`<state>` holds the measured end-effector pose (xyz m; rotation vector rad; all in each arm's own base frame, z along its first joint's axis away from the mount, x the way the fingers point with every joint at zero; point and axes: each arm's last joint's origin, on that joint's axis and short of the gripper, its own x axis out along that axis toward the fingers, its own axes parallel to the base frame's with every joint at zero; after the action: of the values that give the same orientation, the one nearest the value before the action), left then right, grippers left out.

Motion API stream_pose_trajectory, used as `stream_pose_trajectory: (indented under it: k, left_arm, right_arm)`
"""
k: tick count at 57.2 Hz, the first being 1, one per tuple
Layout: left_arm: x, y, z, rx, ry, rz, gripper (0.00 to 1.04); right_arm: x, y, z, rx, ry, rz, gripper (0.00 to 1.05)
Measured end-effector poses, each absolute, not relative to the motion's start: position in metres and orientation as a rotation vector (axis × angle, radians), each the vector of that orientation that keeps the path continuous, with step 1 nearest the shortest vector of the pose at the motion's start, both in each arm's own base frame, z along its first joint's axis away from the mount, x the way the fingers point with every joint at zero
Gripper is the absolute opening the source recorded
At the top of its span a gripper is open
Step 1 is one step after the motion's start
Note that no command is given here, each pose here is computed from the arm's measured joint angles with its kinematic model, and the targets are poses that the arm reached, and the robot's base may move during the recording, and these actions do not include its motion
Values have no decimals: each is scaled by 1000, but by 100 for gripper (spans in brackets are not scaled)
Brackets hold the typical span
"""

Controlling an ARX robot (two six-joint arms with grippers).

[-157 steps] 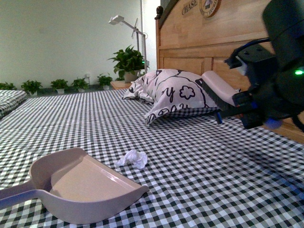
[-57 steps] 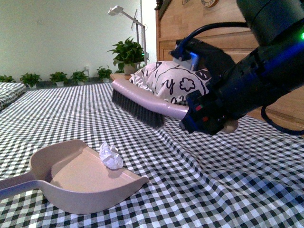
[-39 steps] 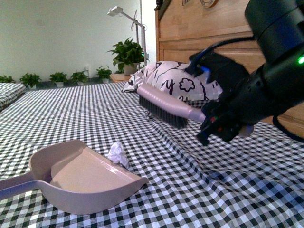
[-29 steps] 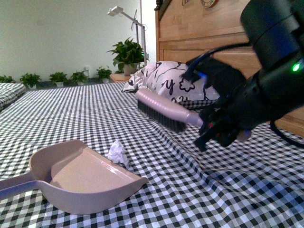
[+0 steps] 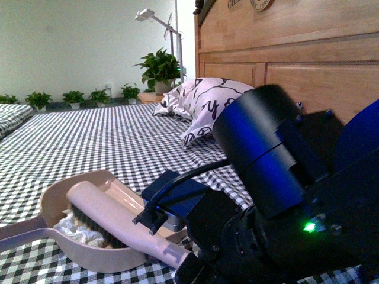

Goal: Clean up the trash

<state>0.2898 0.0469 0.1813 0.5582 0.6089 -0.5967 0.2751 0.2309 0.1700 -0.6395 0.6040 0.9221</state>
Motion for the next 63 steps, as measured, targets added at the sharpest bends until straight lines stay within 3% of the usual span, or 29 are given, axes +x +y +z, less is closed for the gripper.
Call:
stream_pose_trajectory:
  k: [10, 36, 44, 55, 63]
  left_arm:
    - [290, 47, 181, 557, 608, -598, 26]
    - [290, 47, 181, 557, 607, -597, 26]
    - [293, 48, 184, 442, 457, -410, 26]
    - [294, 49, 221, 199, 266, -218, 26]
    - [284, 43, 234, 100, 220, -125, 26]
  right_arm:
    - [277, 208, 199, -626, 547, 922, 20]
    - [307, 142, 239, -460, 434, 602, 20]
    - [305, 119, 255, -385, 376, 508, 20]
    - [296, 78, 284, -222, 298, 406, 20]
    - [277, 57, 306, -158, 227, 398, 20]
